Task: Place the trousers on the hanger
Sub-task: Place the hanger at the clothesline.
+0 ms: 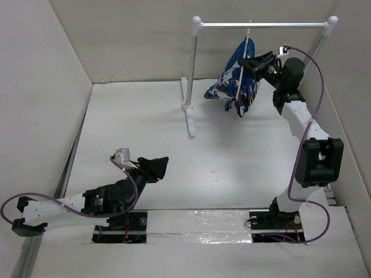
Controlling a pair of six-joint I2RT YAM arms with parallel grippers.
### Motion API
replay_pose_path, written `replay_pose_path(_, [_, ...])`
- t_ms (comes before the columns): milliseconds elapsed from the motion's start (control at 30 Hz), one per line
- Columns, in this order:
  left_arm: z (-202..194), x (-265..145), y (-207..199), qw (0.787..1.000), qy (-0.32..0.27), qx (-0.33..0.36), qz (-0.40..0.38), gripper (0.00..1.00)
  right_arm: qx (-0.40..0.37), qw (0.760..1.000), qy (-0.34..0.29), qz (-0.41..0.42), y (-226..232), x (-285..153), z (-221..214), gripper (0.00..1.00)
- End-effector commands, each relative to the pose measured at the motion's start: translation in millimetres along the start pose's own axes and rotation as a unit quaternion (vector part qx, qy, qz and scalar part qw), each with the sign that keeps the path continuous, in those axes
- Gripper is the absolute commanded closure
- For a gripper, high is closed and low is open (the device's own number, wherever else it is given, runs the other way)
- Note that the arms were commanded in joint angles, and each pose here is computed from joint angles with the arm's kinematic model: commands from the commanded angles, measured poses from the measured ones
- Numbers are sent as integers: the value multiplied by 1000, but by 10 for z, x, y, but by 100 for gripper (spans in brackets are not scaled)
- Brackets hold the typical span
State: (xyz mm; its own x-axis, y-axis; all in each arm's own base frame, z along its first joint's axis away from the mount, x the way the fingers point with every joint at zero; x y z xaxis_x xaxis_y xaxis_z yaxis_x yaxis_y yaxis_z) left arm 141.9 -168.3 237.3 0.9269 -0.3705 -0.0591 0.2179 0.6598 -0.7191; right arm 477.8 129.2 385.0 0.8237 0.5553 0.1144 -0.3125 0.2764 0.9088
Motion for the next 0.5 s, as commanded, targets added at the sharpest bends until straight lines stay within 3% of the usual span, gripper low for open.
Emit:
replay_pose_path(0, [48, 24, -21, 1000, -16, -5, 7, 52, -100, 983, -37, 149, 1028, -87, 324, 100])
replay_pose_path(467, [39, 37, -12, 1000, -18, -4, 14, 51, -101, 980, -42, 165, 1056, -88, 562, 100])
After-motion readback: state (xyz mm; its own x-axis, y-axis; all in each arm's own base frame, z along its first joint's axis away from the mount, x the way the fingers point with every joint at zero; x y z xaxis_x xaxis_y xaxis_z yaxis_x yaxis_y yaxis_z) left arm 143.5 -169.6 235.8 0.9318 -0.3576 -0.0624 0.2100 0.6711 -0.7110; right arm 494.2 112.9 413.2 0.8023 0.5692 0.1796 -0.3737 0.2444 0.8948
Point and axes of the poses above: each gripper's point midway between its finger pads, its own x axis out along the fingers, its own y axis along the line the jaws close on, z = x × y, the point moved 2 cm from there along -x, back along the fingers, and after that the axes turned 2 degrees about -x, right-handed, at the moved point
